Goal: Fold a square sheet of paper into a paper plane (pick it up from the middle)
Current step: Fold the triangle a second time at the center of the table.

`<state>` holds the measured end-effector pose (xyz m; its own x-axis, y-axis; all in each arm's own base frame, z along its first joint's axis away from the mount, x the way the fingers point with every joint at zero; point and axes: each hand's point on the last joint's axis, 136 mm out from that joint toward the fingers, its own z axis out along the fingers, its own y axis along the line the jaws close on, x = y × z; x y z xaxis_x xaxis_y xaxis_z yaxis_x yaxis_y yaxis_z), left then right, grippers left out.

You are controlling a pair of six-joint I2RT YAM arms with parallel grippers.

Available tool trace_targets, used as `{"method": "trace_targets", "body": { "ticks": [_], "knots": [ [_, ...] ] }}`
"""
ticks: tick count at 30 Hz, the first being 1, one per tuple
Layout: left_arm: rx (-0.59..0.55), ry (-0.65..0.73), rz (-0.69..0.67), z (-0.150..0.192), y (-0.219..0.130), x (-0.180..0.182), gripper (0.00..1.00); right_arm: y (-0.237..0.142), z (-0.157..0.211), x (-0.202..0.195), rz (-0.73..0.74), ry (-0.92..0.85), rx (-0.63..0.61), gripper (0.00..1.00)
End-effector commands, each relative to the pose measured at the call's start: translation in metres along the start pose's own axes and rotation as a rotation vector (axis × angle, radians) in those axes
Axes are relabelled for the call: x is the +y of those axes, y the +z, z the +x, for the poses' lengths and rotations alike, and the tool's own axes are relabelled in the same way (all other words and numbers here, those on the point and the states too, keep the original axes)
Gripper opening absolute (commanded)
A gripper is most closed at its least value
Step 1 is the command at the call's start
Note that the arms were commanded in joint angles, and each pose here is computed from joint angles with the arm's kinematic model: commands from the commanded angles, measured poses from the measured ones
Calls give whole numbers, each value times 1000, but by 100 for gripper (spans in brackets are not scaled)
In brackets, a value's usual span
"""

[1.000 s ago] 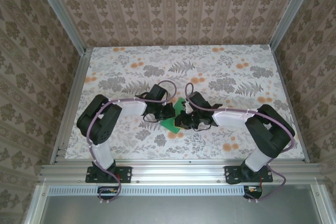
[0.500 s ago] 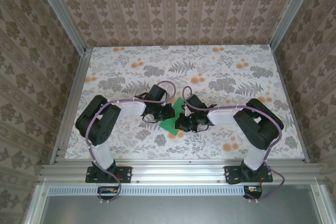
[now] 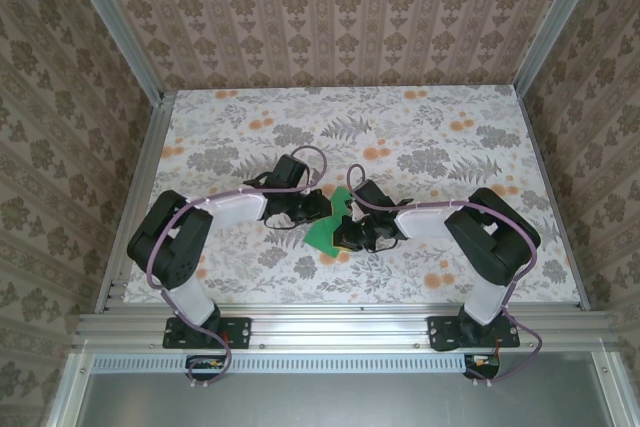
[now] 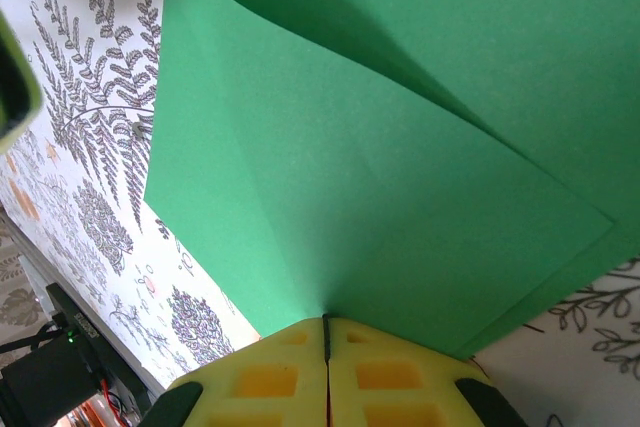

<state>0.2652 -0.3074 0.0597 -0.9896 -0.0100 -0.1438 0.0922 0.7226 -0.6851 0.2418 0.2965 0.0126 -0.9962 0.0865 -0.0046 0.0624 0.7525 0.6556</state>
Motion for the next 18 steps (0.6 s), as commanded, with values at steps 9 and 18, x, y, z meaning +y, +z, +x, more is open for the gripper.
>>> {"method": "trace_targets", "body": {
  "ticks": [9,18],
  "knots": [
    [43,-45,17,3,26,20,12,10,13,-32,91,44,33,8],
    [11,-79,-20,-10,25,50,12,14,22,-46,125,46,70,6]
  ]
}}
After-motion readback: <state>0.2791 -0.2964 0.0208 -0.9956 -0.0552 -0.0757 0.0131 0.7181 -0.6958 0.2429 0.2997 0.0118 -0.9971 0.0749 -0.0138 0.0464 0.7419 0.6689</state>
